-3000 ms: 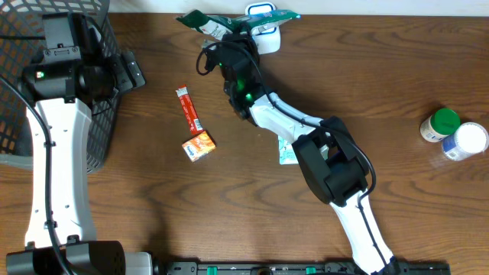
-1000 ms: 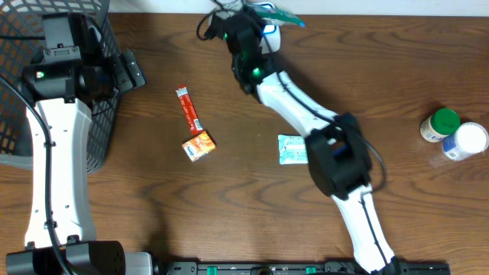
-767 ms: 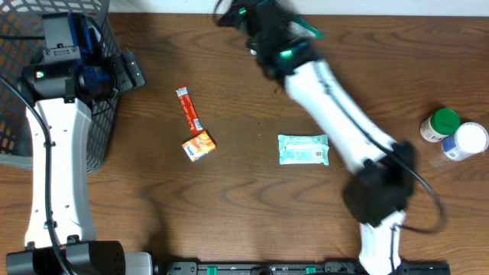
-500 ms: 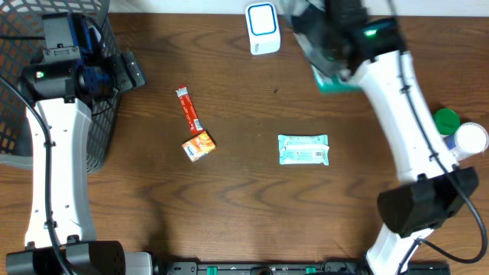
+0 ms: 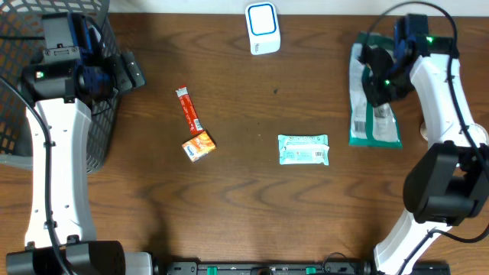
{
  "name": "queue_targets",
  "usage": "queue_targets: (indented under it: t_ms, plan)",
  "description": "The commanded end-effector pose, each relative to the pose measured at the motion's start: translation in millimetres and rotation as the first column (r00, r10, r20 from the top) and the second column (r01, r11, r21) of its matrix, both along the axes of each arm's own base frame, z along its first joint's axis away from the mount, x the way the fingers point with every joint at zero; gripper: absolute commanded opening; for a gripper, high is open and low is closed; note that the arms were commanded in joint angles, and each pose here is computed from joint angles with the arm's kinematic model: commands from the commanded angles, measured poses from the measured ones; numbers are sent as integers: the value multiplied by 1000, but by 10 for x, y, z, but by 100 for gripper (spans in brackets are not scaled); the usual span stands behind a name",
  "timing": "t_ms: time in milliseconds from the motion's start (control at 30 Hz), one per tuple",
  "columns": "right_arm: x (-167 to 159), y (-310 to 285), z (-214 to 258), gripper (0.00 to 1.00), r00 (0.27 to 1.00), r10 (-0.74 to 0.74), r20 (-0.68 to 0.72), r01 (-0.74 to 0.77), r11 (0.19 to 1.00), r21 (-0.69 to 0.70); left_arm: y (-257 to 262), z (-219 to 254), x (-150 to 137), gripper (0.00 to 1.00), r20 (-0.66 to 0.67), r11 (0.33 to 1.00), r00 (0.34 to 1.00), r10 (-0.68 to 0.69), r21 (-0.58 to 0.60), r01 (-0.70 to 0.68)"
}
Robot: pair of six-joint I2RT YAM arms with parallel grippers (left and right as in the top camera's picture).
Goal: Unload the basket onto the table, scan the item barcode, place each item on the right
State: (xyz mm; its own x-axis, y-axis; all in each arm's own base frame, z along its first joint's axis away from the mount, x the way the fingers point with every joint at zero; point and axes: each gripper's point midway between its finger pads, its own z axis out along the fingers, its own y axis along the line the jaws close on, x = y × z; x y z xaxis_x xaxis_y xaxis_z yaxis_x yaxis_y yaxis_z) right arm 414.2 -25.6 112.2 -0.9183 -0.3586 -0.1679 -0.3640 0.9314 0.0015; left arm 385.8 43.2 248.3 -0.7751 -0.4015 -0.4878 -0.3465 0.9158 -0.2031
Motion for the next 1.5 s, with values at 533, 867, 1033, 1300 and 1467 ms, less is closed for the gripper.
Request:
queue_targets:
  t_ms: [533, 867, 1033, 1300, 1467]
  plan:
    - [66, -611, 154, 92, 997, -54, 62, 71, 945, -319, 94, 47, 11, 96, 9, 999, 1000, 24, 23, -24]
    - [-390, 1311, 522, 83, 986, 162, -35, -136, 913, 384, 94, 47, 11, 96, 9, 999, 1000, 24, 23, -24]
    - [-754, 1669, 273, 70, 954, 263, -144, -188, 899, 396, 94, 47, 11, 96, 9, 999, 1000, 24, 23, -24]
    - [-727, 1843, -337, 1, 978, 105, -178, -30, 925, 380, 94, 47, 11, 96, 9, 999, 1000, 24, 23, -24]
    - [-458, 1462, -581, 1, 989, -90, -116, 118, 958, 261, 94, 47, 11, 96, 9, 999, 1000, 24, 23, -24]
